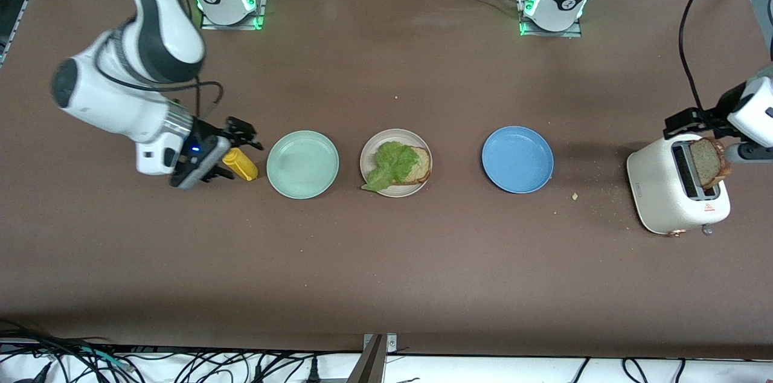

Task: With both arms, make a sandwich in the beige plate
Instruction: 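Withdraw the right gripper while the left gripper reaches the toaster, then grasp the toaster bread slice with the left gripper and lift it out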

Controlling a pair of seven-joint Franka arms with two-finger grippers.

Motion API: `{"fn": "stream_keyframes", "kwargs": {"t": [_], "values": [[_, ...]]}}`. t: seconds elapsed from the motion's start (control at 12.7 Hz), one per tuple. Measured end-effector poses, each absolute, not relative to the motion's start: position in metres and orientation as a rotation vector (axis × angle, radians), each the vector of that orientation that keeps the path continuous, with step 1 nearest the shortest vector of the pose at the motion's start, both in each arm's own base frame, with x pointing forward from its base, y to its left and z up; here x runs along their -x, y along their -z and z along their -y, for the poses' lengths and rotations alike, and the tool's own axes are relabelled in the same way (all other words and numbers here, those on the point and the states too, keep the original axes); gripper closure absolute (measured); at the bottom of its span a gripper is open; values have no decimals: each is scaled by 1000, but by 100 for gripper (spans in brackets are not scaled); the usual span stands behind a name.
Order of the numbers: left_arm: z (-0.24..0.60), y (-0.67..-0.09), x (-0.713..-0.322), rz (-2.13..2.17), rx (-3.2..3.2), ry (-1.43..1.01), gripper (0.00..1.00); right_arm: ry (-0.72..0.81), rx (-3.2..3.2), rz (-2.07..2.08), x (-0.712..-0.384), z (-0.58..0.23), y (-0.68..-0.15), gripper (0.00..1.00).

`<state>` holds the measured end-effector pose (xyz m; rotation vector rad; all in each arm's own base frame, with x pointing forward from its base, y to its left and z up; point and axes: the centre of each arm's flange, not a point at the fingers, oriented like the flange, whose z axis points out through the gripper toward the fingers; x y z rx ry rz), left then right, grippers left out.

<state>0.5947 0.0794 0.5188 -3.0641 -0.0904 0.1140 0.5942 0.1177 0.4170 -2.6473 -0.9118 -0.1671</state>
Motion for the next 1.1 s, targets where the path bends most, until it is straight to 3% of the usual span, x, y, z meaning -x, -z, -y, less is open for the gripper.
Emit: {"fn": "stream_keyframes", "kwargs": {"t": [0.32,0.63,0.79,0.87,1.1], "values": [[-159,-463,-610,102,3020,-104,0,8,2933,623,-572,-86,-512,0],[-194,-398,-615,107,3007,-218,0,12,3097,360,-547,-76,-596,0],[-200,-374,-615,116,3013,-276,1,56,3113,295,-547,-62,-614,0],[-203,-368,-614,123,3014,-298,7,59,3117,255,-549,-48,-615,0],[-205,-365,-606,138,3015,-381,45,59,3131,157,-550,-25,-625,0]]}}
